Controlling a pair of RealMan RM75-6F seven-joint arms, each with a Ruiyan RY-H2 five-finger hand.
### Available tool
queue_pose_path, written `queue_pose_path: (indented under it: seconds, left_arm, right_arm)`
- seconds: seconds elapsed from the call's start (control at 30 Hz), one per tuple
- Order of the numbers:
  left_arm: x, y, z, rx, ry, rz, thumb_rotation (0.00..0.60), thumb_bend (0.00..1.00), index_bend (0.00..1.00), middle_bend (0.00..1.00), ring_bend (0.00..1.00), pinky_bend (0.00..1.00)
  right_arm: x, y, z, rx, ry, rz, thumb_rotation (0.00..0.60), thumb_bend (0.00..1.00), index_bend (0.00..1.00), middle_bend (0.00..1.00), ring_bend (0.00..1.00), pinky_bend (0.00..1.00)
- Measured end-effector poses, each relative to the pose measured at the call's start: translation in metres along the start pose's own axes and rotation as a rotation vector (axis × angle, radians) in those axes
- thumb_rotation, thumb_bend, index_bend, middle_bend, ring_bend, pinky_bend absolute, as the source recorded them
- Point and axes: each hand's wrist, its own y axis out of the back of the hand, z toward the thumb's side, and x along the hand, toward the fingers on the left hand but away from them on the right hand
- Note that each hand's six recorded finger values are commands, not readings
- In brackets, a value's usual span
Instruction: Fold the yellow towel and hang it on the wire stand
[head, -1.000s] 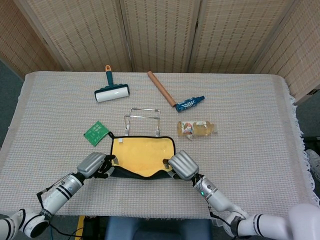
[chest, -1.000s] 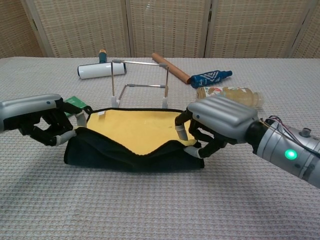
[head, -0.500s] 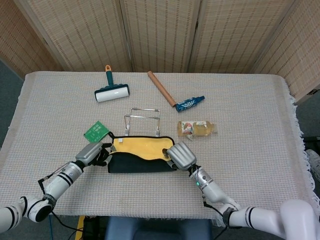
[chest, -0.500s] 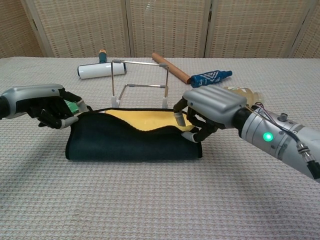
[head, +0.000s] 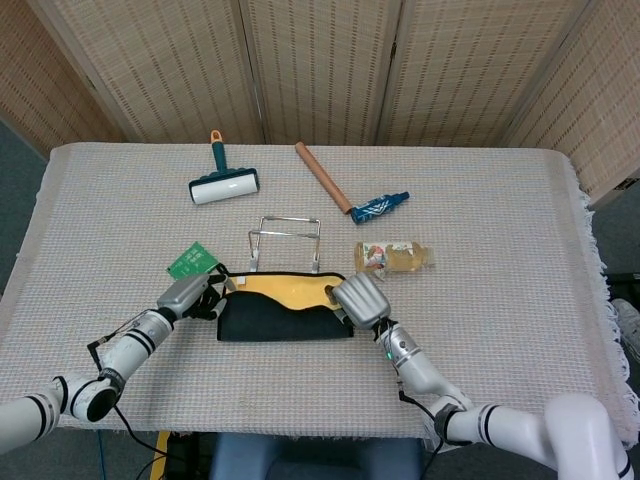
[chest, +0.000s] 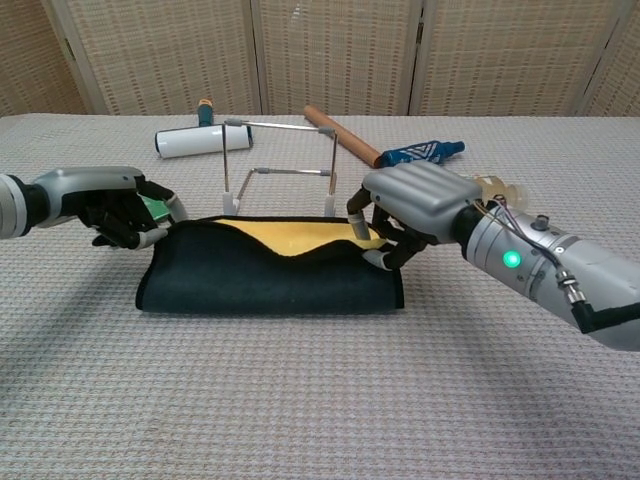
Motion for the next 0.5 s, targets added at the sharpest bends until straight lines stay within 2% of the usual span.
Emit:
queue_pose_path:
  seconds: [0.13, 0.27, 0.37, 0.5]
  left_arm:
    - [0.004, 0.001, -0.003, -0.005, 0.018, 0.003, 0.6, 0.58, 0.29, 0.88, 0.79, 0.84]
    - [0.005, 0.005, -0.004, -0.016, 0.031, 0.018, 0.6, 0.56, 0.12, 0.87, 0.79, 0.84]
    - [0.001, 0.007, -0.004, -0.024, 0.03, 0.031, 0.6, 0.52, 0.03, 0.87, 0.79, 0.84]
    - [-0.007, 0.013, -0.005, -0.04, 0.026, 0.065, 0.6, 0.51, 0.0, 0.87, 0.79, 0.84]
  right_arm:
    - [-0.005, -0.002, -0.001, 0.012, -0.004, -0.003, 0.6, 0.47, 0.64, 0.9, 1.0, 1.0]
    - [-0.01, -0.003, -0.003, 0.029, -0.009, -0.01, 0.6, 0.47, 0.64, 0.9, 1.0, 1.0]
    - [-0.014, -0.003, -0.006, 0.044, -0.015, -0.018, 0.6, 0.47, 0.64, 0.91, 1.0, 1.0]
    - [-0.02, -0.002, -0.011, 0.071, -0.026, -0.028, 0.6, 0.47, 0.64, 0.91, 1.0, 1.0]
